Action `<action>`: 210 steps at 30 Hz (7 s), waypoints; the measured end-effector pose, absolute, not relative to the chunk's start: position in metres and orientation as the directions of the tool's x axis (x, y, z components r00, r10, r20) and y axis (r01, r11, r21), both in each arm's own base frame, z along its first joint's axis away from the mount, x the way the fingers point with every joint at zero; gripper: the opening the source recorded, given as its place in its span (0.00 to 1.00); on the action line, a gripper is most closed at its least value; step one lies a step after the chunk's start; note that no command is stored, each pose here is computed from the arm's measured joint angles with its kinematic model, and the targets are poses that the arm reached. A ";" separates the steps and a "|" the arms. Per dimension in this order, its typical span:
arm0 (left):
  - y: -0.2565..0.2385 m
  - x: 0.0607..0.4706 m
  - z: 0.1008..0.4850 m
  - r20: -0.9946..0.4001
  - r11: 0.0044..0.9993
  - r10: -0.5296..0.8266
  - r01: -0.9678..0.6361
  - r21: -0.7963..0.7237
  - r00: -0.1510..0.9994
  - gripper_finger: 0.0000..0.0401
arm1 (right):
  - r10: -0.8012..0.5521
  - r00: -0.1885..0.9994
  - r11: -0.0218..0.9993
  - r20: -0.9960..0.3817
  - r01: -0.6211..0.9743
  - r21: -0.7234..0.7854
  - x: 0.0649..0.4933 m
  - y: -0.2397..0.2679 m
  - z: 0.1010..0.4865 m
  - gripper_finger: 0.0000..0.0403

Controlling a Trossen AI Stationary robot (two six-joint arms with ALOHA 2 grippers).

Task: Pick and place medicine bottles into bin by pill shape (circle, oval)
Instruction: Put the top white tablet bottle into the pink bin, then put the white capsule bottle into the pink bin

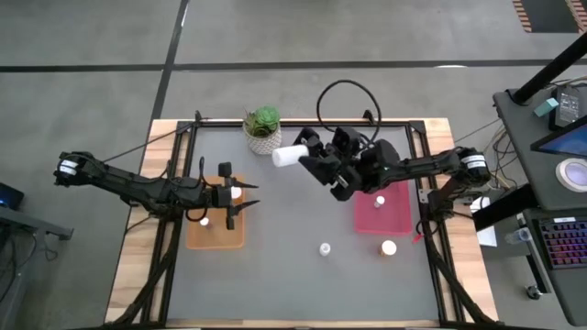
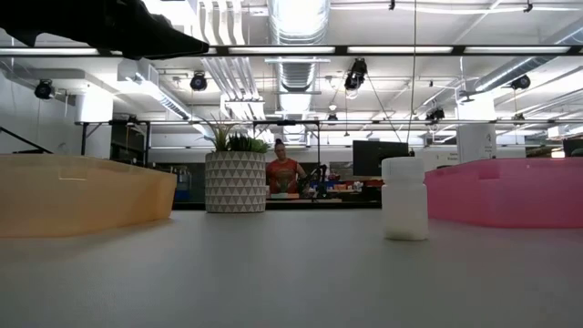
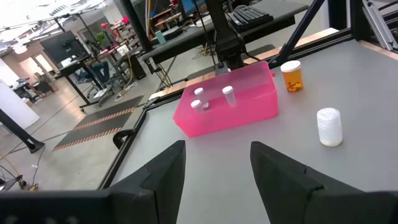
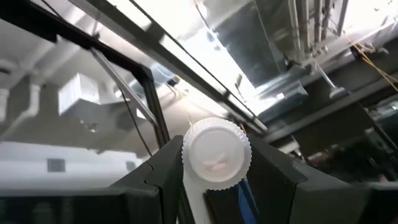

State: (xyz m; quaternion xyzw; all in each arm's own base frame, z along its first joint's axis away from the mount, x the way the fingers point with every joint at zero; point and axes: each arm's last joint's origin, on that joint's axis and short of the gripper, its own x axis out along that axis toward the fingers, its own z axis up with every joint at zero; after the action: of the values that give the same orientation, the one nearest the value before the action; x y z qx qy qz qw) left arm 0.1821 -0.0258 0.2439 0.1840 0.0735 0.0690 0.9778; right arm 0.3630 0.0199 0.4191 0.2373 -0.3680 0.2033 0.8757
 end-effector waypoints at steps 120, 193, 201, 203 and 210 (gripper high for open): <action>-0.025 0.182 0.241 -0.131 0.915 0.181 -0.118 0.386 0.975 0.42 | -0.239 0.130 0.355 -0.962 0.934 0.038 0.137 -0.012 0.180 0.49; -0.080 0.364 0.269 -0.377 0.980 0.096 -0.020 0.200 0.921 0.42 | -0.126 0.962 0.940 0.243 0.194 -0.281 0.161 0.017 0.232 0.44; -0.087 0.386 0.276 -0.452 0.994 0.094 -0.063 0.084 0.887 0.42 | -0.131 0.938 0.957 0.321 0.205 -0.208 0.135 0.013 0.225 0.44; -0.094 0.391 0.271 -0.474 0.996 0.074 -0.040 0.082 0.878 0.42 | -0.129 0.935 0.960 0.331 0.201 -0.193 0.131 0.013 0.225 0.44; -0.115 0.414 0.247 -0.554 0.996 0.050 0.000 0.090 0.831 0.42 | -0.101 0.939 0.966 0.328 0.171 -0.194 0.128 0.014 0.225 0.44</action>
State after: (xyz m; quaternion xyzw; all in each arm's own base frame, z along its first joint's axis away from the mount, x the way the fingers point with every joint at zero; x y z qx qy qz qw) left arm 0.4135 -0.1147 0.2470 0.0429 0.2902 0.0130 0.9559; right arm 0.1281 0.0141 0.2248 -0.1104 -0.1597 -0.0695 0.9785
